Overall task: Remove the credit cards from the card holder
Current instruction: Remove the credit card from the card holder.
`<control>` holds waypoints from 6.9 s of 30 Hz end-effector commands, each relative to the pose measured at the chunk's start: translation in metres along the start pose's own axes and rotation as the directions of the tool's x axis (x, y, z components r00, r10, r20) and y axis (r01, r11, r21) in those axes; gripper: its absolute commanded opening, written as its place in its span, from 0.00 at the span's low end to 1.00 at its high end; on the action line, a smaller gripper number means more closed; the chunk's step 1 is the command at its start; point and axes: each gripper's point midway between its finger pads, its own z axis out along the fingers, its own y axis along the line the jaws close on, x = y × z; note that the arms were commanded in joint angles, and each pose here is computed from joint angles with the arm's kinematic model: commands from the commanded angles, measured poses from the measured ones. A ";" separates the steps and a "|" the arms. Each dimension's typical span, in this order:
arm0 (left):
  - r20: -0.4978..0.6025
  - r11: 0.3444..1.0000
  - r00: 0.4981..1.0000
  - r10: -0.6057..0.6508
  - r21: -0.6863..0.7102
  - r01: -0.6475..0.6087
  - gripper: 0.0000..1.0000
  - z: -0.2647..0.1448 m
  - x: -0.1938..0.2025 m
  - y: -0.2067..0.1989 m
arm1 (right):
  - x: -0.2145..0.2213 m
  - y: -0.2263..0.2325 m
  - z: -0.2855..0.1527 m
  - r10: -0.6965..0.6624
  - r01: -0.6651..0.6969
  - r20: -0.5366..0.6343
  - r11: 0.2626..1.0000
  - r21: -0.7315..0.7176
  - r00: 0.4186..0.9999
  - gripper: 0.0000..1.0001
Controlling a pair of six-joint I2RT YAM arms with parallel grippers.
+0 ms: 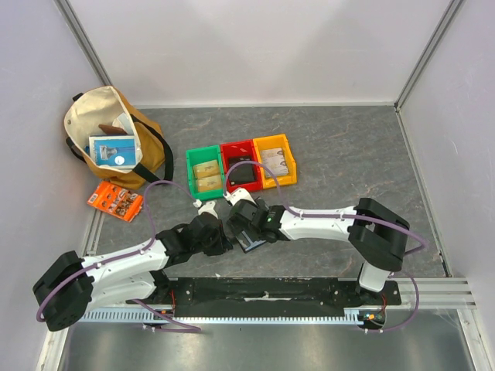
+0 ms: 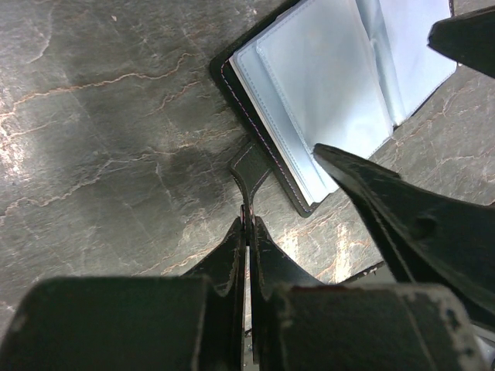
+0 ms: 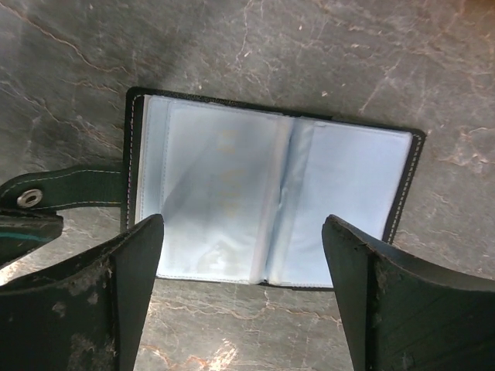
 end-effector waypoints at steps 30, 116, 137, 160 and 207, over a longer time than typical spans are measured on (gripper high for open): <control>0.015 1.000 1.000 0.013 0.000 -0.013 0.02 -0.005 -0.002 0.001 | -0.014 -0.020 -0.009 -0.001 -0.004 0.043 0.993 0.118 0.999 0.83; 0.033 0.955 0.975 -0.222 0.211 0.210 0.48 0.050 -0.045 -0.073 | 0.056 -0.050 0.023 0.456 -0.469 -0.126 0.805 -0.363 0.881 0.15; -0.010 0.895 0.946 -0.323 0.322 0.309 0.26 0.048 -0.034 -0.078 | 0.061 -0.051 0.025 0.461 -0.479 -0.139 0.804 -0.352 0.876 0.14; -0.040 0.894 0.943 -0.330 0.307 0.326 0.39 0.051 -0.029 -0.077 | 0.062 -0.052 0.025 0.469 -0.488 -0.145 0.801 -0.347 0.871 0.13; -0.043 0.901 0.940 -0.339 0.274 0.337 0.02 0.050 -0.015 -0.057 | 0.040 -0.056 0.009 0.484 -0.476 -0.083 0.791 -0.384 0.871 0.20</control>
